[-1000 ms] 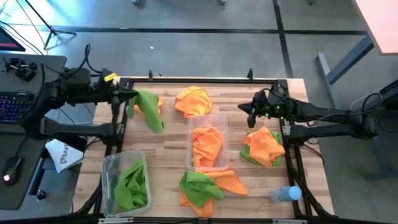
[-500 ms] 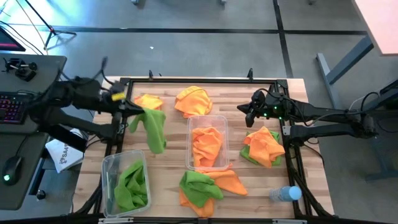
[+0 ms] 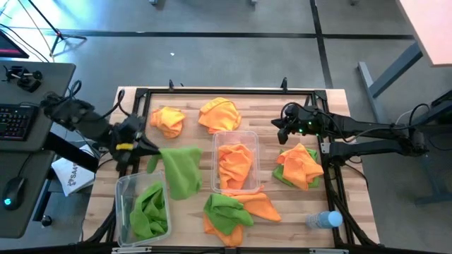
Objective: Sort microfiber towel by color & place in baskets
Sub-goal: Put the top green microfiber cloth into the left transparent bin
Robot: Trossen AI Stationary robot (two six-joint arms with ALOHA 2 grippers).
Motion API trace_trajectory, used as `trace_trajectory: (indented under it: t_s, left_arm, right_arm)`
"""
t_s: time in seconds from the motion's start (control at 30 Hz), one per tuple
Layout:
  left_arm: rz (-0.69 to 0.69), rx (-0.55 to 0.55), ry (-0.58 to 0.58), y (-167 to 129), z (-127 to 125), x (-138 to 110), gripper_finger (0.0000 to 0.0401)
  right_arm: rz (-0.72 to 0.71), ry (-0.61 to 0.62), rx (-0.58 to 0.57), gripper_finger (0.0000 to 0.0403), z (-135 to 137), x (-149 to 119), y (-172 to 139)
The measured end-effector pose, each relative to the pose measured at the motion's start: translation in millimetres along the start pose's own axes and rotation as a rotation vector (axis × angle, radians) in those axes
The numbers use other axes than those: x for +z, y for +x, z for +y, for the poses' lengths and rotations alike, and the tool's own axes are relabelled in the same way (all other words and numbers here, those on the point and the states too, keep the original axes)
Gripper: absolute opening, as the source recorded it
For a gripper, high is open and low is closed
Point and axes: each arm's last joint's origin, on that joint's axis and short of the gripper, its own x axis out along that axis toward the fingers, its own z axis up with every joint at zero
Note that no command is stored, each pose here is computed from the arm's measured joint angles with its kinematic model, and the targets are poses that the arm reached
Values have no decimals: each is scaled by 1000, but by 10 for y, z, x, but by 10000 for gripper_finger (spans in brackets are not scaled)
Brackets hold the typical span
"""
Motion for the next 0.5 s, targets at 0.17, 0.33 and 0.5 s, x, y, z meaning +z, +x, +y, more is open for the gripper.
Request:
trace_trajectory:
  t_s: [0.17,0.33,0.5]
  left_arm:
    - [45,-25,-16,7,-141,-112,0]
    - [107,-2,-33,48,-247,-243,0]
    - [205,53,-76,51,-344,-302,0]
  right_arm:
    - [0,-1,-8,0,-3,-2,0]
    - [0,-1,-7,0,-3,-2,0]
    - [0,-1,-7,0,-3,-2,0]
